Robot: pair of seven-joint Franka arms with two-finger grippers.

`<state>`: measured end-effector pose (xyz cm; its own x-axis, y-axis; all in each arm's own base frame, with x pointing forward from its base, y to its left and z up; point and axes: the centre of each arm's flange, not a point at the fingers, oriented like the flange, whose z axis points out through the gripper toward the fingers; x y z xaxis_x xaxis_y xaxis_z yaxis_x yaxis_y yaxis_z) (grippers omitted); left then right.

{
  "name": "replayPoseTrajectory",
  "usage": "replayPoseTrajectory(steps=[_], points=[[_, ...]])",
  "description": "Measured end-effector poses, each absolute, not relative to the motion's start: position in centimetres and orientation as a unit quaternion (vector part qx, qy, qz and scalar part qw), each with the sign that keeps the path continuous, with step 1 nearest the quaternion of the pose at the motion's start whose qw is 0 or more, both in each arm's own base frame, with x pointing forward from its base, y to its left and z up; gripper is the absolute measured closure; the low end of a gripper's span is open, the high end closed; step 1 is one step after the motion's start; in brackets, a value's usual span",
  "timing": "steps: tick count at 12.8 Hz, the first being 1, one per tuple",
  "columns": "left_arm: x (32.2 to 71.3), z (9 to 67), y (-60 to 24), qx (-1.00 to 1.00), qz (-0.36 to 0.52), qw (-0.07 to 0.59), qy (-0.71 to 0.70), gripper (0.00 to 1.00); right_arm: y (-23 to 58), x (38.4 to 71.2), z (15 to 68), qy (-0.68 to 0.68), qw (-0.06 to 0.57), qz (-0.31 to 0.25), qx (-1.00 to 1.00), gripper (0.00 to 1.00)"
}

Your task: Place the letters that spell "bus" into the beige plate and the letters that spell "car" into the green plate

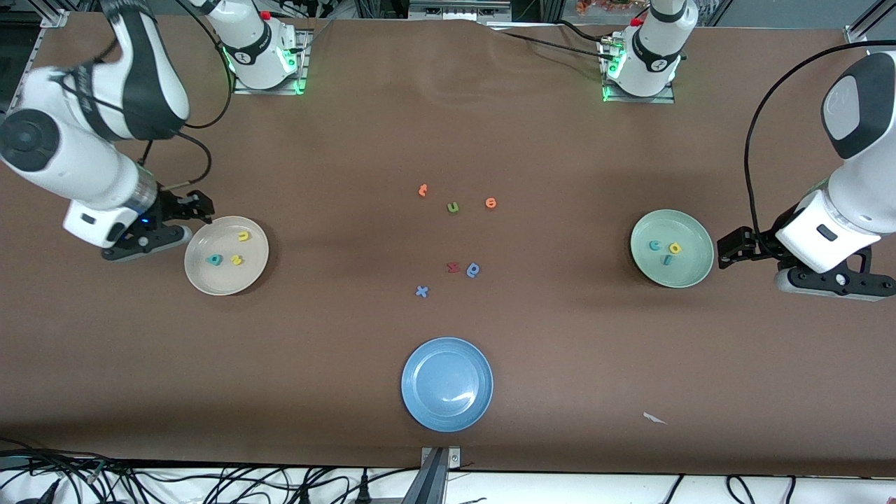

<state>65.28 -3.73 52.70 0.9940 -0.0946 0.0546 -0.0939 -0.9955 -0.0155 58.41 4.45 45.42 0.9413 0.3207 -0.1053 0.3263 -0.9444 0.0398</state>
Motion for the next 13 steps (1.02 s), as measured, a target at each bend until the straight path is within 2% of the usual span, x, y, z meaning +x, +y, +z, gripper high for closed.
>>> replayPoseTrajectory(steps=[2, 4, 12, 13], points=[[65.3, 52.7, -3.7, -0.998, -0.028, 0.006, 0.047, 0.0, 3.6, 58.7, 50.8, 0.149, 0.028, -0.052, 0.987, 0.14], [65.3, 52.7, -3.7, -0.998, -0.028, 0.006, 0.047, 0.0, 2.5, 58.7, 53.6, 0.141, 0.031, -0.053, 0.988, 0.14], [65.3, 52.7, -3.7, -0.998, -0.028, 0.006, 0.047, 0.0, 0.9, 58.2, 57.7, 0.137, 0.032, -0.058, 0.988, 0.14], [65.3, 52.7, -3.7, -0.998, -0.028, 0.006, 0.047, 0.0, 0.3, 58.1, 58.4, 0.131, 0.032, -0.059, 0.989, 0.11]])
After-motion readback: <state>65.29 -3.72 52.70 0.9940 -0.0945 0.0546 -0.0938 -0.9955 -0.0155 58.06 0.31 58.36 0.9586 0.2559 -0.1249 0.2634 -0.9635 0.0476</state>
